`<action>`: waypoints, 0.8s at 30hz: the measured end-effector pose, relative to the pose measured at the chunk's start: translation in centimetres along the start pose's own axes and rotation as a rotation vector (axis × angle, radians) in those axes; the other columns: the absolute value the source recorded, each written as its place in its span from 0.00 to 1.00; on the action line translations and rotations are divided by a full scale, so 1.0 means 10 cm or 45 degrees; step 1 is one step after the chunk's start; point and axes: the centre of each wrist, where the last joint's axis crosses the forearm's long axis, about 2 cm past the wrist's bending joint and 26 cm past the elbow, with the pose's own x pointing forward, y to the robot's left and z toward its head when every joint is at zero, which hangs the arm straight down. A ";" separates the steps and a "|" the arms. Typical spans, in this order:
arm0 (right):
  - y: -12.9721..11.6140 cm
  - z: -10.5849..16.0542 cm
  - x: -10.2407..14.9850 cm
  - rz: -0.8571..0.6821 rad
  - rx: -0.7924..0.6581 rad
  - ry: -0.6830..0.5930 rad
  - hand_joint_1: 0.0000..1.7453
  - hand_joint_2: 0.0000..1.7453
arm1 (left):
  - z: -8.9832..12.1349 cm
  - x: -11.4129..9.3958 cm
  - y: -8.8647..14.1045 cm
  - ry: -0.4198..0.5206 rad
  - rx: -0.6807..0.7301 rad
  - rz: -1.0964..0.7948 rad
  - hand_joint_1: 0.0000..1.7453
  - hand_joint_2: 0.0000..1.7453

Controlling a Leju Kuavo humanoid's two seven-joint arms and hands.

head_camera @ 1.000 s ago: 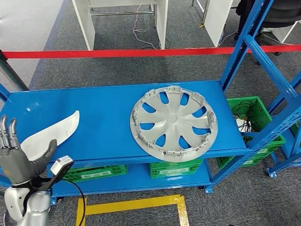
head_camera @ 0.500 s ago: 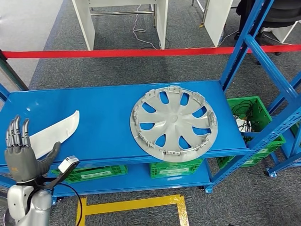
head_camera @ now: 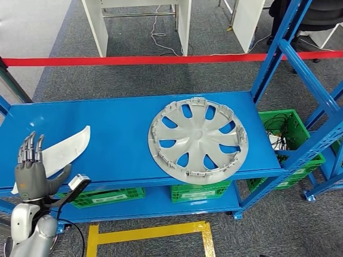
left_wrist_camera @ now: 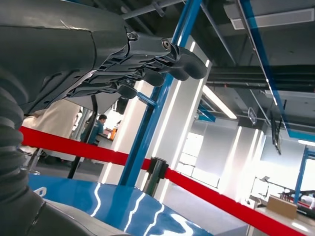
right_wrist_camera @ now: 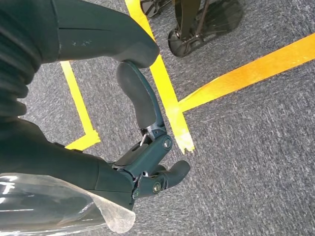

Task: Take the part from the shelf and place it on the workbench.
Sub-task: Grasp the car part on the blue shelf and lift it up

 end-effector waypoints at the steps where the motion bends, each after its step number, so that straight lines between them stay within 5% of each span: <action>1: 0.00 0.00 0.00 0.000 0.000 0.000 0.00 1.00 | 0.00 -0.01 0.00 -0.006 -0.007 -0.002 0.00 1.00; 14: 0.00 0.00 0.00 0.013 0.005 0.007 0.00 1.00 | -0.04 -0.10 -0.04 0.012 -0.050 0.028 0.00 1.00; 24: -0.01 0.00 -0.01 -0.004 -0.006 0.026 0.00 1.00 | -0.12 -0.33 0.04 0.028 -0.289 -0.056 0.00 1.00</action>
